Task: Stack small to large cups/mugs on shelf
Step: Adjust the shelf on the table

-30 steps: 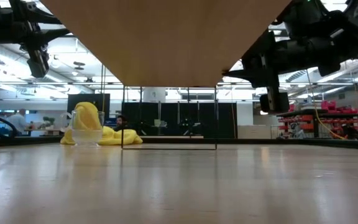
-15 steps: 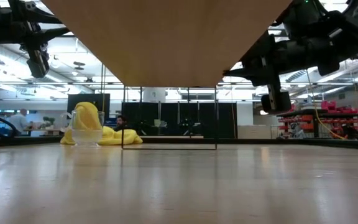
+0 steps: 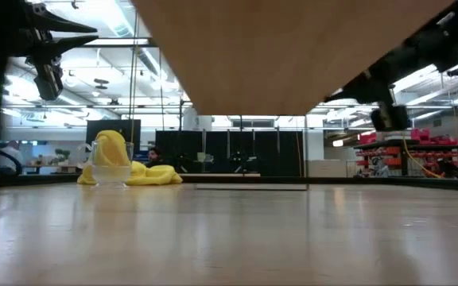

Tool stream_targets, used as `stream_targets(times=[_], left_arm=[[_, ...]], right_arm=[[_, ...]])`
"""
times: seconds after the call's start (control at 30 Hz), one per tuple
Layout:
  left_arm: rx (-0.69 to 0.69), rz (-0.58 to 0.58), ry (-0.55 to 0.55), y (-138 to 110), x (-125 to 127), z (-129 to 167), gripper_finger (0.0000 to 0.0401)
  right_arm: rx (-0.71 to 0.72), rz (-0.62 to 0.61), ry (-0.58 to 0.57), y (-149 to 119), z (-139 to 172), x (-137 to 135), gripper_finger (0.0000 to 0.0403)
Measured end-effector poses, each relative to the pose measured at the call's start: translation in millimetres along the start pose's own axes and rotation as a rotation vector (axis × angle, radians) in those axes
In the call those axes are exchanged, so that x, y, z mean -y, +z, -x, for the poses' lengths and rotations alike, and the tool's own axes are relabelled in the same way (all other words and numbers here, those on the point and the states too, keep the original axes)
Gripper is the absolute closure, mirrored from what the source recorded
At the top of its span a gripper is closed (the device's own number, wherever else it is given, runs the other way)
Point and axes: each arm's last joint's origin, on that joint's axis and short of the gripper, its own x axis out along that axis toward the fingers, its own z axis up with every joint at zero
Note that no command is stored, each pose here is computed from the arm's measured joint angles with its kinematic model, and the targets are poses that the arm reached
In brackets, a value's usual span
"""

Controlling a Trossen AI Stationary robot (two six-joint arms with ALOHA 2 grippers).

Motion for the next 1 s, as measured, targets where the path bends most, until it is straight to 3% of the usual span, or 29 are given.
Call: stream_targets(times=[0.37, 0.67, 1.0], left_arm=[[0.000, -0.008, 0.000, 0, 0, 0, 0.0364], [0.000, -0.007, 0.000, 0, 0, 0, 0.0358], [-0.006, 0.042, -0.007, 0, 0, 0, 0.0358]], right_arm=[[0.023, -0.005, -0.080, -5, 33, 5, 0.0362], [0.026, 0.019, -0.079, -7, 45, 6, 0.0401], [0.041, 0.035, -0.077, -9, 54, 7, 0.0388]])
